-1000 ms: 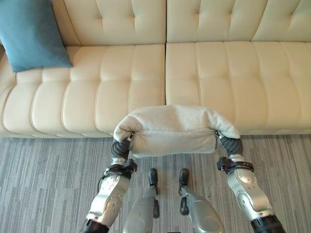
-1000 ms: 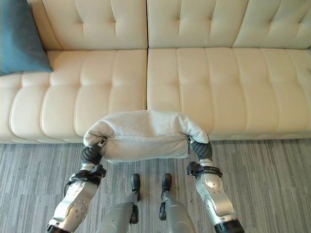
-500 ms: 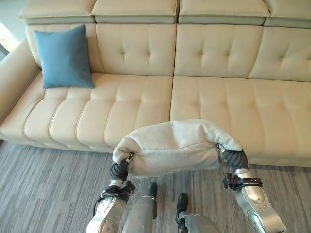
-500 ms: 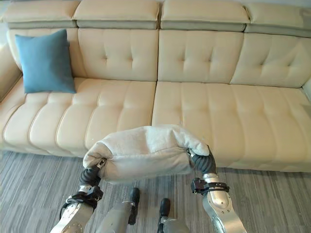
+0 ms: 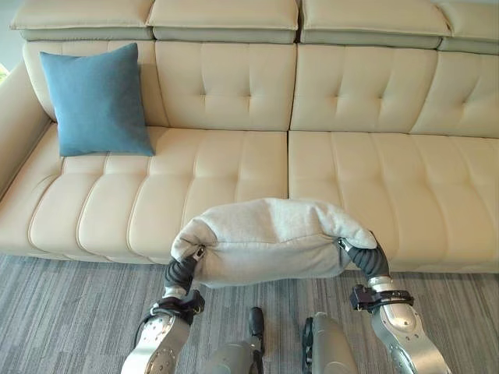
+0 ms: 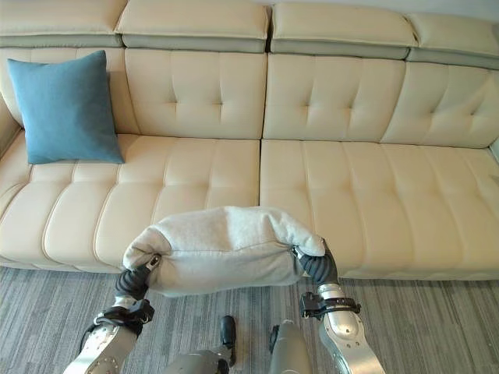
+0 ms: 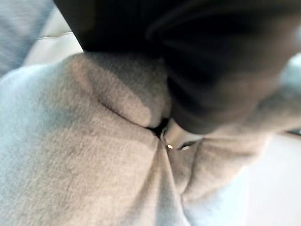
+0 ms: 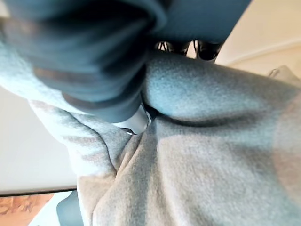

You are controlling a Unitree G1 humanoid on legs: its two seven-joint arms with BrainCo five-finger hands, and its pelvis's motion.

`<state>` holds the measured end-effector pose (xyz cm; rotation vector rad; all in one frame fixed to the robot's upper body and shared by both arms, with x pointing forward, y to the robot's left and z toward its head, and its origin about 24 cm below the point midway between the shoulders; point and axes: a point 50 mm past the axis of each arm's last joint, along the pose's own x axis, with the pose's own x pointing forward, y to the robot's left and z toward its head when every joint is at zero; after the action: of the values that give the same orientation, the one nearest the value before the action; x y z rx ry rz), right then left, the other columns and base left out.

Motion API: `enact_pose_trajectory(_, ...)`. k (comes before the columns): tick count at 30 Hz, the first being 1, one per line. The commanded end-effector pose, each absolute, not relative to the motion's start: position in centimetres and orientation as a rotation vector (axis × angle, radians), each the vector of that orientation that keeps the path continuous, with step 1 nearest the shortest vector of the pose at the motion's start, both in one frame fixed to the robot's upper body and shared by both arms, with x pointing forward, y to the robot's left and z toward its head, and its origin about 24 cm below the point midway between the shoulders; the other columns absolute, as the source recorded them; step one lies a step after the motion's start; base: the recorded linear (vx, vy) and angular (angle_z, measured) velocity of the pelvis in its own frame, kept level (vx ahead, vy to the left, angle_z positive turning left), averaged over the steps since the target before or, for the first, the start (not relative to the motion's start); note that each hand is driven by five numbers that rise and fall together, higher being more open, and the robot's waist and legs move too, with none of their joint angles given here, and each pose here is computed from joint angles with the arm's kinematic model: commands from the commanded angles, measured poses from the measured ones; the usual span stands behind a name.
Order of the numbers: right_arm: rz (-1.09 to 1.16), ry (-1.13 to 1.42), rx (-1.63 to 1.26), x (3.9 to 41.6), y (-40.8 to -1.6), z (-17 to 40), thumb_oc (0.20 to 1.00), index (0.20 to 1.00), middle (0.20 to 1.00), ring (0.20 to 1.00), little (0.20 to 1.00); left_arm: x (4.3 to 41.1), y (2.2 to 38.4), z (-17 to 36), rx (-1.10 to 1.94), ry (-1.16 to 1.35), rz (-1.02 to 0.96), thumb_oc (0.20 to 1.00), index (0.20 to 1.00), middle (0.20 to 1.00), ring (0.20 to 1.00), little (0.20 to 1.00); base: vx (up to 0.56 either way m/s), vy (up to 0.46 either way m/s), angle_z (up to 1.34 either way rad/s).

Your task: Pick up all the scattered cushions and arrange them neatly on the sofa.

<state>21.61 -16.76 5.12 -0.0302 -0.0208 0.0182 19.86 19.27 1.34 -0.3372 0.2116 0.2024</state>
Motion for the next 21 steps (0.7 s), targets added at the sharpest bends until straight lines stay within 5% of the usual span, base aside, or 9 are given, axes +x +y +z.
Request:
enact_pose_trajectory(1,0.046,-0.327,0.033,23.0,-16.2,10.7,0.200,0.200,0.200,0.200,0.200,21.6,18.4,6.8,-0.316,-0.093,0.108,0.200,0.200,0.200,0.200,0.200,0.31,-0.098,-0.46)
enact_pose_trajectory(12,0.058,-0.313,0.008,22.1,-17.2,10.4,0.200,0.200,0.200,0.200,0.200,21.2,17.7,6.0,-0.334,-0.070,0.077,0.200,0.200,0.200,0.200,0.200,0.43,-0.170,0.13)
enact_pose_trajectory(21,0.001,-0.384,-0.046,23.2,-17.6,11.9,0.200,0.200,0.200,0.200,0.200,21.7,17.2,6.3,-0.315,-0.081,0.074,0.200,0.200,0.200,0.200,0.200,0.14,-0.060,-0.08)
